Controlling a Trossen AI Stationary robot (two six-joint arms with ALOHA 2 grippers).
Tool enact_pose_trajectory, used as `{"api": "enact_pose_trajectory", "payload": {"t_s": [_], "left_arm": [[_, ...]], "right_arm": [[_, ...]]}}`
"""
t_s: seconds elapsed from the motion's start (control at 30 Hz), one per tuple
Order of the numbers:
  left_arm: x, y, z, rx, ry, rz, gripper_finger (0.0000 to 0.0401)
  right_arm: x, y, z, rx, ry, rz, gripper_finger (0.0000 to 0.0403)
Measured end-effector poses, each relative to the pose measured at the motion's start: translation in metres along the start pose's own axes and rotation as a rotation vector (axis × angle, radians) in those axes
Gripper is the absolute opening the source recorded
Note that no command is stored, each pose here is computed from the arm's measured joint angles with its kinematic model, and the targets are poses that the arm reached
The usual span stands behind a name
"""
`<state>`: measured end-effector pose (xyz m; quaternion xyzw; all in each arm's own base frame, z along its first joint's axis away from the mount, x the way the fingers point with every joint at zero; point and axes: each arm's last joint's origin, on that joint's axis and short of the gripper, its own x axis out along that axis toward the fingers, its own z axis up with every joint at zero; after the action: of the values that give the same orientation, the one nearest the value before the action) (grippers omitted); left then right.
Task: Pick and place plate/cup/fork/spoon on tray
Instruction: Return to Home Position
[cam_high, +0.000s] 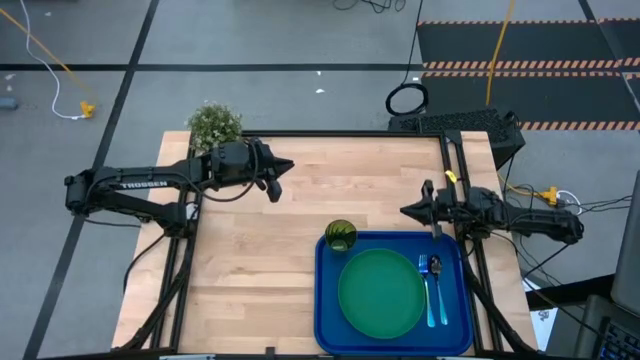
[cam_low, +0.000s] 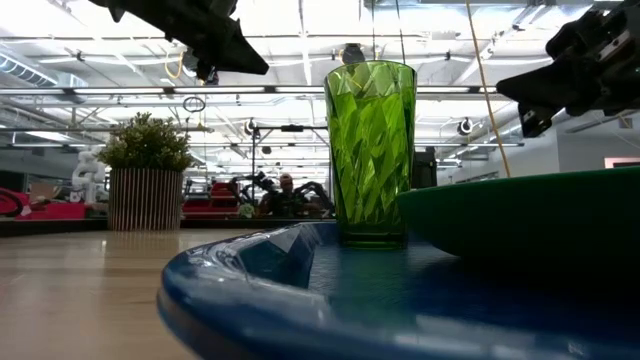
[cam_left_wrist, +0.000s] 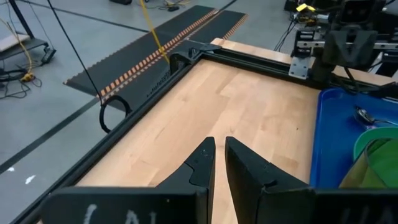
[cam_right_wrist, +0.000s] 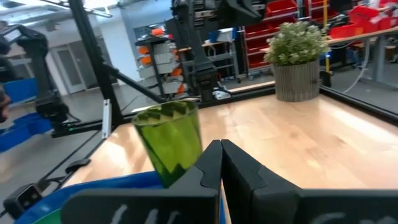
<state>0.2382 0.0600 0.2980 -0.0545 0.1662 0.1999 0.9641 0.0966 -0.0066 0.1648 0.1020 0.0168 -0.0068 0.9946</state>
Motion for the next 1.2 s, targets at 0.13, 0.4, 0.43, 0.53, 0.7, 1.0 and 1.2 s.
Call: {"api": "enact_pose_trajectory", "payload": {"t_s": [0.13,0.4,0.43,0.53,0.7,1.0,1.2], "left_arm": [[0.000,0.000,0.000,0.001,0.000,0.004,0.0042],[0.000,0.001,0.000,0.001,-0.002,0.022,0.0042],[0.000,0.001,0.000,0.001,-0.004,0.035,0.0042],[0.000,0.003,0.000,0.001,-0.006,0.086,0.0042],[0.000,0.005,0.000,0.032,-0.010,0.155,0.0042],[0.006,0.006,-0.016,0.012,-0.041,0.072,0.0042],[0.007,-0.003,-0.024,0.000,-0.067,-0.006,0.0018]], "right_arm": [[0.000,0.002,0.000,-0.003,0.004,0.023,0.0000],[0.000,0.003,-0.001,-0.079,0.005,0.028,0.0000],[0.000,0.003,-0.001,-0.109,0.004,0.025,0.0000],[0.000,0.002,-0.001,-0.176,0.002,0.006,0.0000],[0.000,0.003,0.002,-0.185,-0.028,0.005,0.0000],[-0.001,0.005,0.012,-0.195,-0.134,0.019,0.0000],[-0.001,0.005,0.013,-0.195,-0.142,0.019,0.0000]]}}
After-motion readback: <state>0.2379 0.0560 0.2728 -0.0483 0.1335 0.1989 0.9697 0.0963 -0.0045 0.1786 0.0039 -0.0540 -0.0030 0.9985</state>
